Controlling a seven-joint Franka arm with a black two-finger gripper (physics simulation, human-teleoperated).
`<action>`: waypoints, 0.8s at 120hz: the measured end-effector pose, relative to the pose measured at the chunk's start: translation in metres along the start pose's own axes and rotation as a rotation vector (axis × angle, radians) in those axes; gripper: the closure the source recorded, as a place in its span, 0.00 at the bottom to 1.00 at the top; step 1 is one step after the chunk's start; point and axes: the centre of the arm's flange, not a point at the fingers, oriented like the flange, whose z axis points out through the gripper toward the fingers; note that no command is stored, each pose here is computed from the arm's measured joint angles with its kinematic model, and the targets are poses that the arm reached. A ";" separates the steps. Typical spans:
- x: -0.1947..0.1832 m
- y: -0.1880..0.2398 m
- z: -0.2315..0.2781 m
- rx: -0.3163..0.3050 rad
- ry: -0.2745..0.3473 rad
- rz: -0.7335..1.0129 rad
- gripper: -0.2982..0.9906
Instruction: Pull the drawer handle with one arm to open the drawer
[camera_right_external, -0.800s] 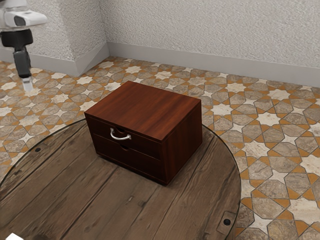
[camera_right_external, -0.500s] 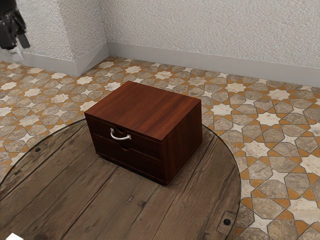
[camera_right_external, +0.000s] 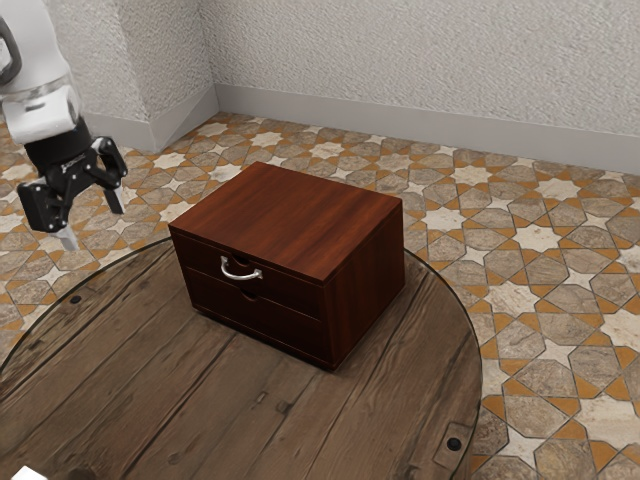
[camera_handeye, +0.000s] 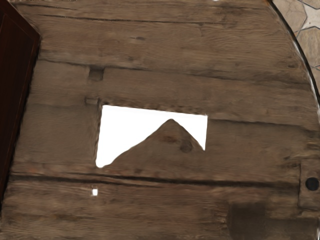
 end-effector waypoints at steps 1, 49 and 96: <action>0.000 0.000 0.005 0.003 0.000 0.008 0.23; -0.001 -0.021 0.117 0.255 -0.191 0.359 0.23; 0.026 -0.035 0.164 0.465 -0.234 0.593 0.23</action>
